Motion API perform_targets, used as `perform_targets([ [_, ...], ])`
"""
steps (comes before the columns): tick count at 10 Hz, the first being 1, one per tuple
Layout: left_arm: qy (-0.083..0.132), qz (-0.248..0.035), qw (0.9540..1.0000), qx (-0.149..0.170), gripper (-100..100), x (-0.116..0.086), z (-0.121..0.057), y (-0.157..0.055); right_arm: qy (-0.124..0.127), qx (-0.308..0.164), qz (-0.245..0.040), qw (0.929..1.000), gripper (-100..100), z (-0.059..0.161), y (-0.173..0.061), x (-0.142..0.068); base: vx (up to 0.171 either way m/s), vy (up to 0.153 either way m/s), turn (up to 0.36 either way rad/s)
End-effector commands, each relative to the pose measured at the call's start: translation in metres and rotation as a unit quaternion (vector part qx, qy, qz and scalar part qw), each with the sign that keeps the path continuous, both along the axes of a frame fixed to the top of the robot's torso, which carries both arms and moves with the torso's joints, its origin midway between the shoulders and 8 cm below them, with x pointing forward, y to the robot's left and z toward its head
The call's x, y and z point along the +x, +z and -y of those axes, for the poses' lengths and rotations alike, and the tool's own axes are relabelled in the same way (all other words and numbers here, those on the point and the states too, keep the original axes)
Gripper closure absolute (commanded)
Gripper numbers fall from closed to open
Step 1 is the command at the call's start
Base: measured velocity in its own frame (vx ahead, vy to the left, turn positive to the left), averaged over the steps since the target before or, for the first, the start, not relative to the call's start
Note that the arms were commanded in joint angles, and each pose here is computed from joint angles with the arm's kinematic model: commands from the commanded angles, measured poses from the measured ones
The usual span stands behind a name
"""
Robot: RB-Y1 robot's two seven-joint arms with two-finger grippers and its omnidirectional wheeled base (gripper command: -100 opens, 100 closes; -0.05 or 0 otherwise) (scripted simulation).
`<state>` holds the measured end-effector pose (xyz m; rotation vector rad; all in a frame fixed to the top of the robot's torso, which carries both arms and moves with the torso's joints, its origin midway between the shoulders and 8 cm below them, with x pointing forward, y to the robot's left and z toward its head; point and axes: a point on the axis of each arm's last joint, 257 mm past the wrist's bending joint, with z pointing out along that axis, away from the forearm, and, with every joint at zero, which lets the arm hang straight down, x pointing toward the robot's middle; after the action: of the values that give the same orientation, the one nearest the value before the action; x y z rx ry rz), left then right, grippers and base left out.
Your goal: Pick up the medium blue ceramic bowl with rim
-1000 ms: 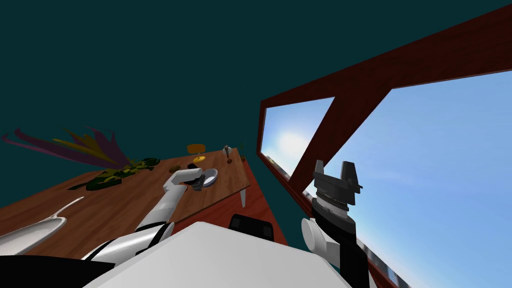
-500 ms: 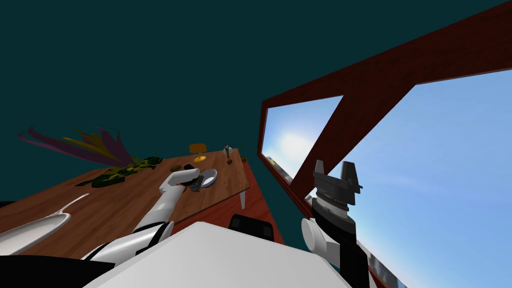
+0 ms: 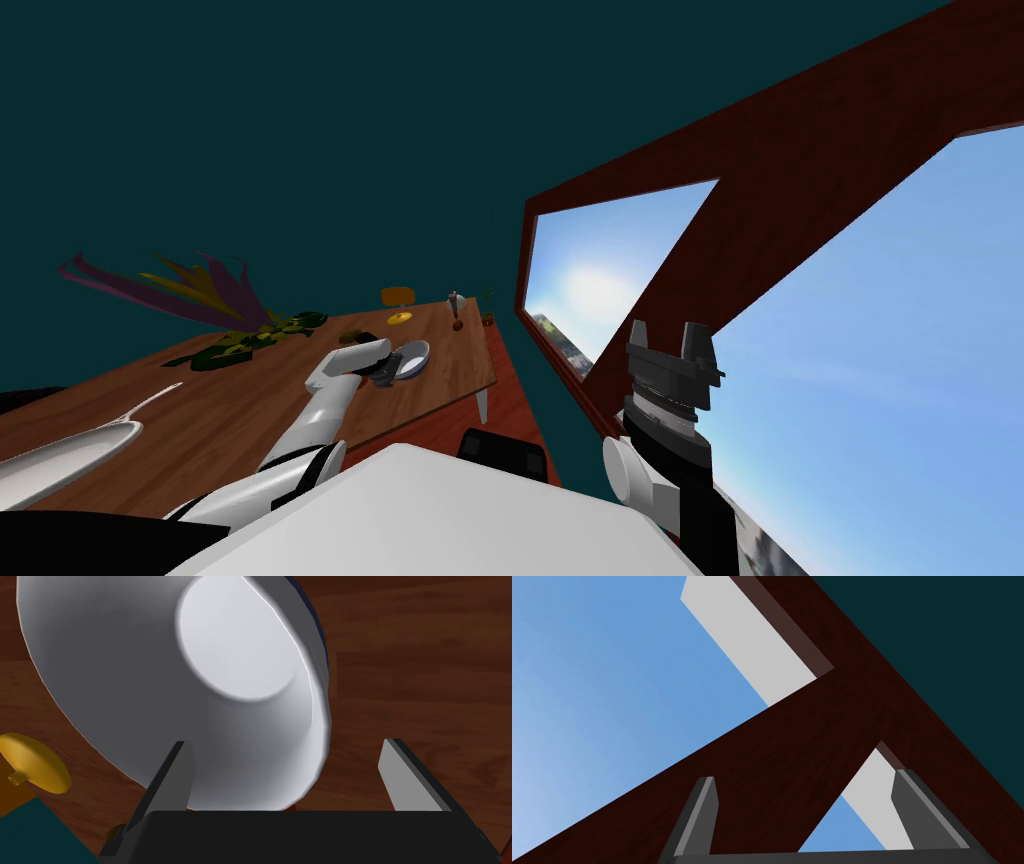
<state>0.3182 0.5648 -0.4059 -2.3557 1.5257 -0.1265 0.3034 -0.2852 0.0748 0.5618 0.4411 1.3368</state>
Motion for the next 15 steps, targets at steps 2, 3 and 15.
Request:
perform_targets([
  [2,-0.015,-0.001,0.9999,0.001,-100,-0.006,-0.007,-0.003,0.0,0.0,0.0,1.0,0,0.0,0.0,0.0,0.086,-0.048,0.093],
  [3,-0.011,0.002,0.9999,-0.002,-100,-0.012,-0.013,-0.005,0.0,0.0,0.0,1.0,0,0.0,0.0,0.0,0.082,-0.055,0.102],
  [15,-0.053,0.005,0.9986,0.002,100,-0.035,-0.035,-0.014,0.003,0.001,-0.008,1.0,0,-0.001,-0.006,0.002,0.034,-0.035,0.082],
])
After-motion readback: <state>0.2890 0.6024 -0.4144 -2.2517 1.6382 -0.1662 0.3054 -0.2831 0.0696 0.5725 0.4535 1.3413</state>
